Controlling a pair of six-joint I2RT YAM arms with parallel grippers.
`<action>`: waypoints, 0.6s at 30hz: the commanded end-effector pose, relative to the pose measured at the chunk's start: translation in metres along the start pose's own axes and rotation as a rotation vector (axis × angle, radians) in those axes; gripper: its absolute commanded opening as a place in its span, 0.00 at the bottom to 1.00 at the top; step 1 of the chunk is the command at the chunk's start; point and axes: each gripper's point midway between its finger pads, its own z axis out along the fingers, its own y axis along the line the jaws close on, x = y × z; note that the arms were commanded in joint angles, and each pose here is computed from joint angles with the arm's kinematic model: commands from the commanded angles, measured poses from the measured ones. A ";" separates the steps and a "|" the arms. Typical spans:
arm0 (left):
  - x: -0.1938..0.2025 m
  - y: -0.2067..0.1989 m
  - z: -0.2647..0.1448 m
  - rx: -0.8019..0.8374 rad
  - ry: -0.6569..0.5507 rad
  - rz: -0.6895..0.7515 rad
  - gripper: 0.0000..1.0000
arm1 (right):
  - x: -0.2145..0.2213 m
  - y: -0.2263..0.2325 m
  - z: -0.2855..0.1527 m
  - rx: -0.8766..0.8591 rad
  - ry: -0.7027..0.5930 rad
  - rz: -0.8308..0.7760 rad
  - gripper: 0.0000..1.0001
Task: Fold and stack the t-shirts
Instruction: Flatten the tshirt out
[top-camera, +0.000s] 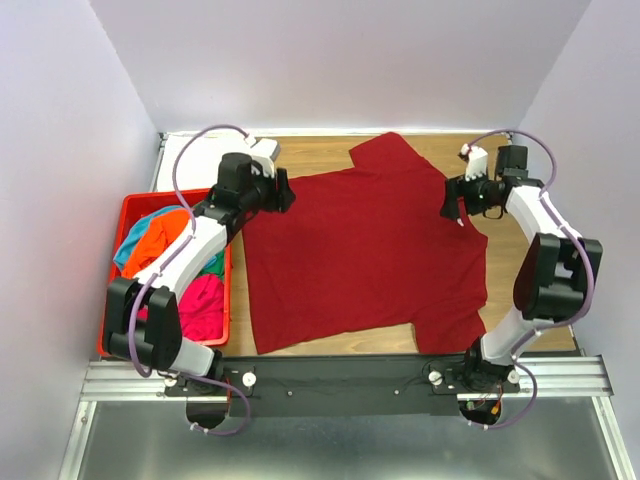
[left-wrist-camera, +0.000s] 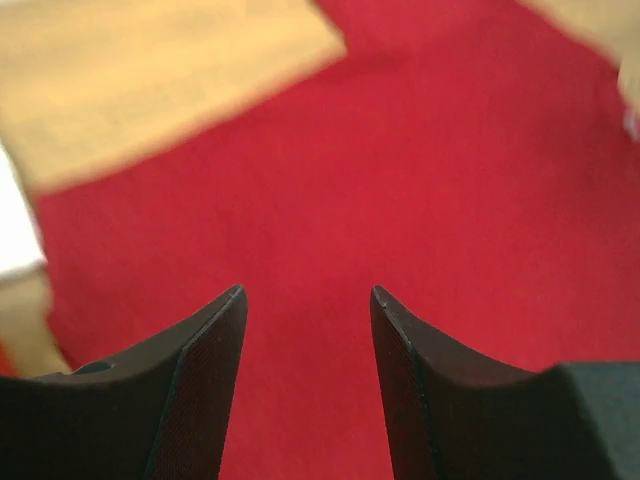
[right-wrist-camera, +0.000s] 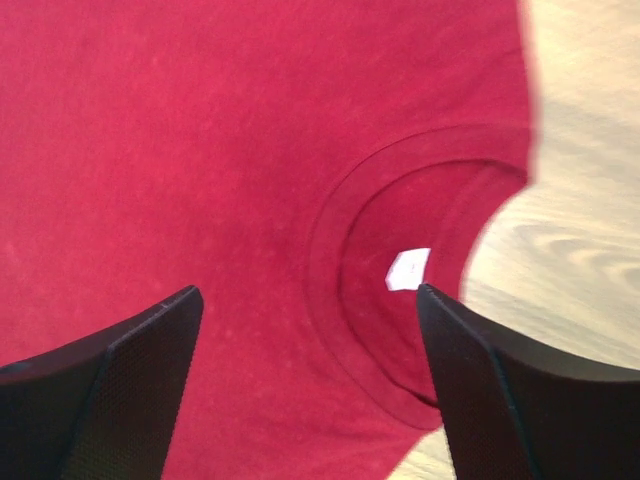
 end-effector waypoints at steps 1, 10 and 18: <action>0.022 -0.021 -0.016 0.061 0.045 0.004 0.60 | 0.031 0.017 0.014 -0.158 0.122 -0.006 0.84; -0.036 0.005 -0.089 -0.180 -0.254 0.135 0.67 | 0.085 0.002 0.026 -0.092 0.313 -0.007 0.68; -0.023 0.019 -0.118 -0.276 -0.324 0.145 0.81 | 0.113 -0.001 0.031 -0.075 0.399 0.014 0.47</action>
